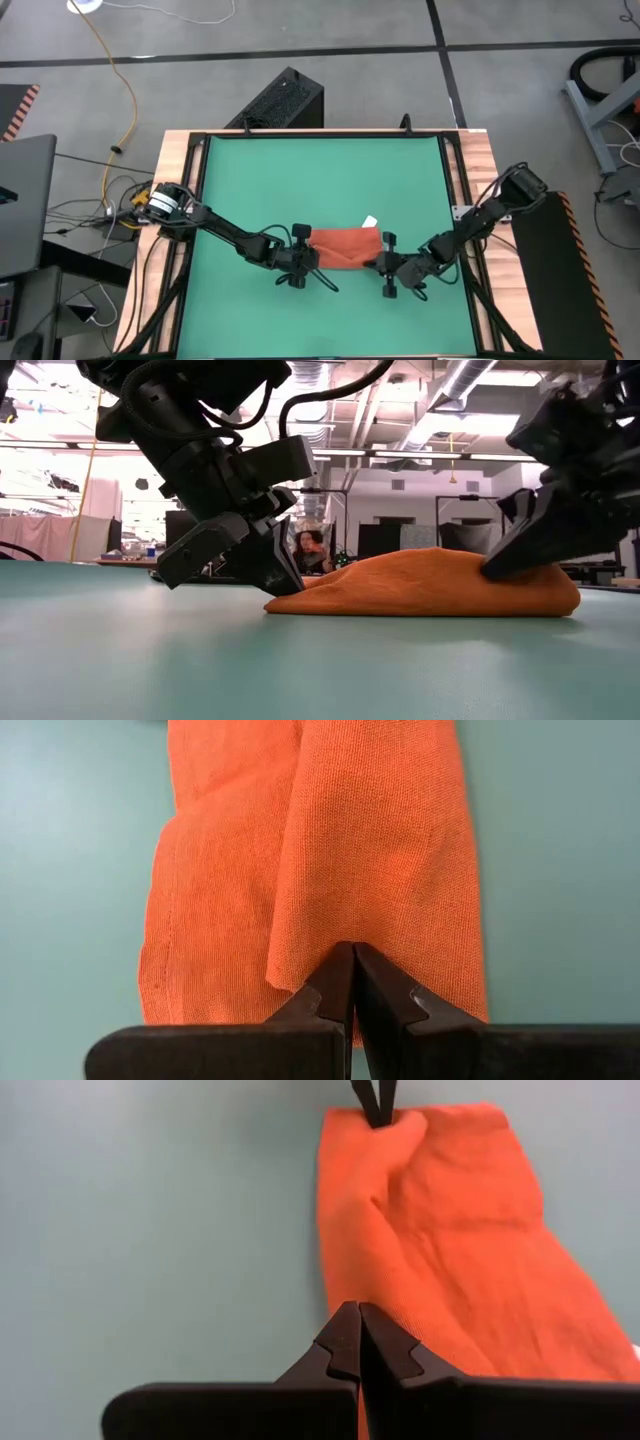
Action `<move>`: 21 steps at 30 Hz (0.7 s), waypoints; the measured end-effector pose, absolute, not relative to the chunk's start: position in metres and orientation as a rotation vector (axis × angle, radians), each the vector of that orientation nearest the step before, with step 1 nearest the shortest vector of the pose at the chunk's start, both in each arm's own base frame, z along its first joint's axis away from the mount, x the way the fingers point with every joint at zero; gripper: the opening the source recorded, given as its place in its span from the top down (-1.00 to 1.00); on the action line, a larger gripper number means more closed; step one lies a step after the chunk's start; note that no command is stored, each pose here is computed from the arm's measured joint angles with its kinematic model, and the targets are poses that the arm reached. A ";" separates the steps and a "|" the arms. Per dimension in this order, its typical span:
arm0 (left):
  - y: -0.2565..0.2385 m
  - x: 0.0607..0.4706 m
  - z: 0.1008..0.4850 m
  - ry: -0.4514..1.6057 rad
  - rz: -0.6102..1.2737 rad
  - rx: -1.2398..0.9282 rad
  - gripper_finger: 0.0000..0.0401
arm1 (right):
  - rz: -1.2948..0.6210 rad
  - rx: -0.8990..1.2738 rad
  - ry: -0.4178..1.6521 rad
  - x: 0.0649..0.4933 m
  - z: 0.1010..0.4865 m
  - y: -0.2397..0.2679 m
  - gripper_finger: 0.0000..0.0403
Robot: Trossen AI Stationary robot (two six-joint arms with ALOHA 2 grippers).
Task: Roll towel
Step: Roll the orange towel
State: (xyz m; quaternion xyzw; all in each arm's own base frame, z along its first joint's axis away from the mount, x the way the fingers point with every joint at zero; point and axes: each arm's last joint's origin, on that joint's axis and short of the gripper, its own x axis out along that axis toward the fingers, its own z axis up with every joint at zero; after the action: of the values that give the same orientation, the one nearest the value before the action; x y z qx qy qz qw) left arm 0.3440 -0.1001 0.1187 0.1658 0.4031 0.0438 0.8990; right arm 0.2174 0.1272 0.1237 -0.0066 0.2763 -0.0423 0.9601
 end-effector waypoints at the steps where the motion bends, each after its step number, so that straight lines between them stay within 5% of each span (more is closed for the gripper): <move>1: -0.100 0.344 0.119 0.835 0.090 0.343 1.00 | -0.089 -0.014 0.562 0.218 0.123 0.127 0.92; 21: -0.103 0.343 0.119 0.842 0.060 0.350 1.00 | -0.113 0.016 0.604 0.235 0.111 0.105 0.92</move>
State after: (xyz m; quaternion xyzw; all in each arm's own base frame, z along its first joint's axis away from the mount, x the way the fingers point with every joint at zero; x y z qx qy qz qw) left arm 0.3431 -0.1028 0.1186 0.1691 0.4066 0.0288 0.8973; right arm 0.2345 0.1050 0.1108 0.0078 0.2973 -0.0557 0.9531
